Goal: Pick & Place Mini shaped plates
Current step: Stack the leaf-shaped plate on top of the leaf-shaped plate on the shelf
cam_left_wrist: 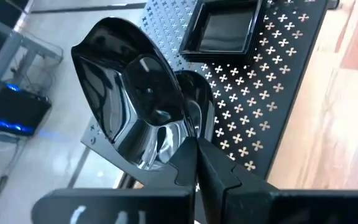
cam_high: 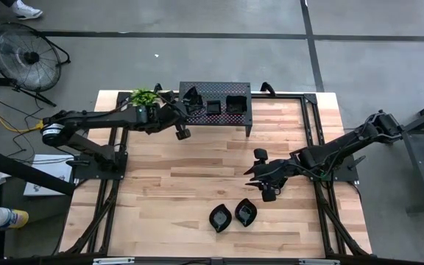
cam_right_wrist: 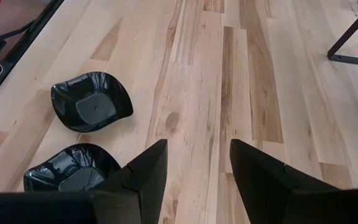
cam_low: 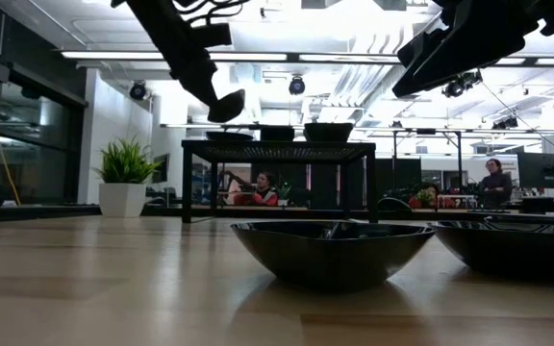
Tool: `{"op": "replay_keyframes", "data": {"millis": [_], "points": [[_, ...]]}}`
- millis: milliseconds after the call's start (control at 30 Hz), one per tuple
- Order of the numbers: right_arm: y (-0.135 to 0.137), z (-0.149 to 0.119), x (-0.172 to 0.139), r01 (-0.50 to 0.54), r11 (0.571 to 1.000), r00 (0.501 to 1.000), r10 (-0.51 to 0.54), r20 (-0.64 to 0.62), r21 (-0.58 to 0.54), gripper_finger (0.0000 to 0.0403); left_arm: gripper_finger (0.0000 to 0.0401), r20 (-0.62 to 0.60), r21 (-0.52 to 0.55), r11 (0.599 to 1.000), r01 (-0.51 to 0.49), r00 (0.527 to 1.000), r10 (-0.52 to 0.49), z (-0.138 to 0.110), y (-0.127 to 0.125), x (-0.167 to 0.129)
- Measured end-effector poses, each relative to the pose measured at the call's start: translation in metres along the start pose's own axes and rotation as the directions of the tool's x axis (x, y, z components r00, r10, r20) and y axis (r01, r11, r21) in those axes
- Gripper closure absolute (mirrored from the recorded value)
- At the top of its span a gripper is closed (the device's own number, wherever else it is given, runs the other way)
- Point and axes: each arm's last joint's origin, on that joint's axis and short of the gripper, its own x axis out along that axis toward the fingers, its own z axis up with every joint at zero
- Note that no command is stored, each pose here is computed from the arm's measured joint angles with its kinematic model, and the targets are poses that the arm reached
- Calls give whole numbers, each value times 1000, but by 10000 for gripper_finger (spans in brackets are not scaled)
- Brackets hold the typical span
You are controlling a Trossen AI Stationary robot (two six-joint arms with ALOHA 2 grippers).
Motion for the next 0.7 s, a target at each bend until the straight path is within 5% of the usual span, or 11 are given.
{"op": "replay_keyframes", "data": {"millis": [433,700], "points": [[0,0,0,0,1000,1000,0,0,0,233,401,4,-31,997,71,997,-71,26,19,-8],[0,0,0,0,1000,1000,0,0,0,233,401,-263,72,986,151,956,-127,43,34,-7]]}}
